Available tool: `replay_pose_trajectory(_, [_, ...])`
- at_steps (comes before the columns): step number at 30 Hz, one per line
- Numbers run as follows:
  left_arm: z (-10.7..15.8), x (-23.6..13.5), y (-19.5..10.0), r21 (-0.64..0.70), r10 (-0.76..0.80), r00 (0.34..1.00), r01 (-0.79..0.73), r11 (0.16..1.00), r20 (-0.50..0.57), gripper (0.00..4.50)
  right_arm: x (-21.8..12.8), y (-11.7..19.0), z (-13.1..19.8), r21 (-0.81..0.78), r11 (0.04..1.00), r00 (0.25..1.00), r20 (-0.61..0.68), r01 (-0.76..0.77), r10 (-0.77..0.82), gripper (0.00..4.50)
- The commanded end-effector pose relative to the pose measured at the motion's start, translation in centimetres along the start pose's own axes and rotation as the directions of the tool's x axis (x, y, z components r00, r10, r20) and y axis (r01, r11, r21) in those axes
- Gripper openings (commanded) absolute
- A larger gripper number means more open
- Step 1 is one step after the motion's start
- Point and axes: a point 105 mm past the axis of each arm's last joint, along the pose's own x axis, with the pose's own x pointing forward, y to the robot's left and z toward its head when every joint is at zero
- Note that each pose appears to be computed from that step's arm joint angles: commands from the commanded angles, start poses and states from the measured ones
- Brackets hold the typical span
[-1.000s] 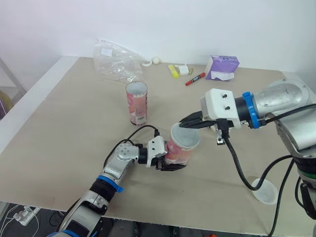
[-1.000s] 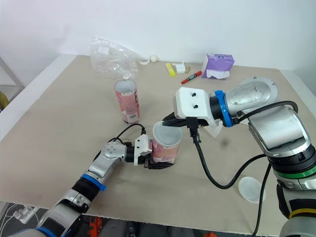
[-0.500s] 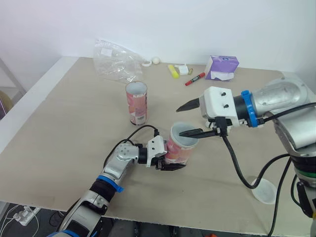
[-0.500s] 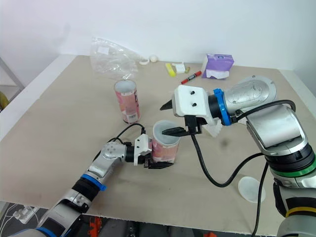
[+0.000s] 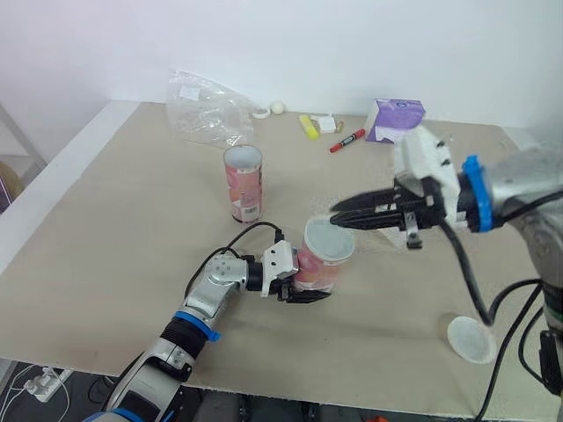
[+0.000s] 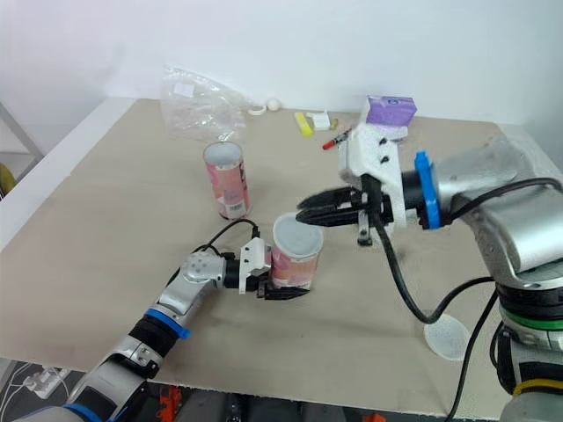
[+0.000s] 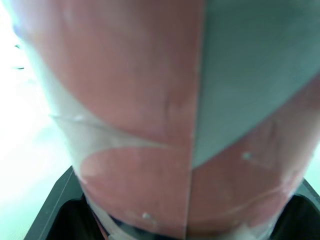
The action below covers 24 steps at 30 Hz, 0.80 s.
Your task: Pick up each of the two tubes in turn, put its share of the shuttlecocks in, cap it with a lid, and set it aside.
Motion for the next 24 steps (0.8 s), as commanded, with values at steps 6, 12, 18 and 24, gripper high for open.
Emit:
replay_pose_trajectory(6, [-1.2,0.3,-0.4,-0.029,-0.003,0.999,0.002,1.0,-0.047,3.02,2.1,0.4,-1.6,0.002,1.0,0.995,-0.1,0.006,-0.005,0.04])
replay_pose_trajectory(12, [-1.3,0.3,-0.3,-0.031,0.006,0.999,-0.007,1.0,-0.048,3.02,3.1,1.4,-3.3,0.017,0.999,0.984,-0.175,-0.039,0.042,0.04])
replay_pose_trajectory(18, [-1.3,0.2,-0.3,-0.026,0.011,0.999,-0.012,1.0,-0.051,3.02,3.5,2.3,-5.8,0.021,0.997,0.96,-0.269,-0.072,0.075,0.04])
replay_pose_trajectory(24, [-1.2,0.1,-0.1,-0.022,0.021,0.999,-0.022,1.0,-0.049,3.02,1.9,0.5,-3.6,0.034,0.999,0.99,-0.143,0.008,-0.003,0.04])
